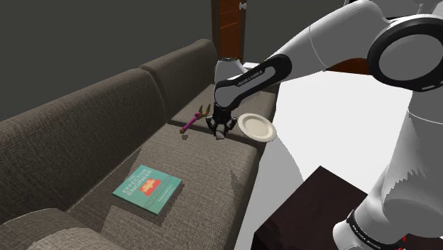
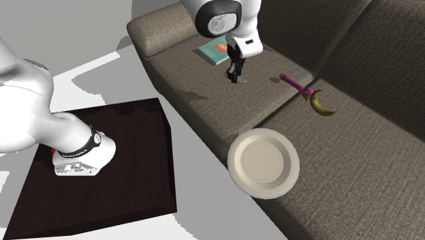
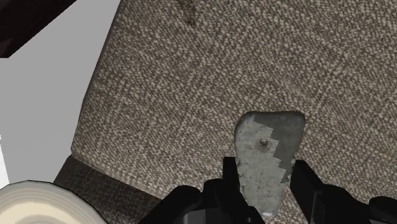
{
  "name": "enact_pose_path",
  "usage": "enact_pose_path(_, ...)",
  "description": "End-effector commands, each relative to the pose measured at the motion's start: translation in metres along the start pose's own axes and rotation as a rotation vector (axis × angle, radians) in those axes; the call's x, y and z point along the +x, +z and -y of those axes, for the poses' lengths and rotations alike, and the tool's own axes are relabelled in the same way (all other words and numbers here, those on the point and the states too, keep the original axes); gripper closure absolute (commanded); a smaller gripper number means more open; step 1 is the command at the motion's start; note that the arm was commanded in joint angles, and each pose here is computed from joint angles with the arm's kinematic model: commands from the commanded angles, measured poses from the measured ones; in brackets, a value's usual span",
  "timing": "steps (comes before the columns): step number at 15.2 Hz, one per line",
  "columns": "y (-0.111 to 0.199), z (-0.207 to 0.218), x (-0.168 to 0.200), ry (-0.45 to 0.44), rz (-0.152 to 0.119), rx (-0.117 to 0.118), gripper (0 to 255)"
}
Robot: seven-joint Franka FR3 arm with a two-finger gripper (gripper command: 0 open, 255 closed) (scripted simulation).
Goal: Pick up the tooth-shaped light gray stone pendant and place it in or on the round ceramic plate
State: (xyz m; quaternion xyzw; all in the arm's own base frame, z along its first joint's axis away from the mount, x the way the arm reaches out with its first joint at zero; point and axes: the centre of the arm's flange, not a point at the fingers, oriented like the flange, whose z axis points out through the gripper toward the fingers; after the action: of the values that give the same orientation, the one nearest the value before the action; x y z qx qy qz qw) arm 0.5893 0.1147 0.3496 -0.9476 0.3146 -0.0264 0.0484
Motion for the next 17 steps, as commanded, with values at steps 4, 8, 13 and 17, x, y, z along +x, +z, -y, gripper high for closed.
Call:
enact_pose_path(4,-0.007,-0.051,0.044,-0.001,0.0,0.0,255)
enact_pose_path(8,-0.013,-0.09,0.079,-0.001,0.0,0.0,255)
enact_pose_path(13,-0.02,-0.14,0.122,-0.001,0.0,0.0,255)
enact_pose_path(17,-0.026,-0.179,0.157,-0.001,0.0,0.0,255)
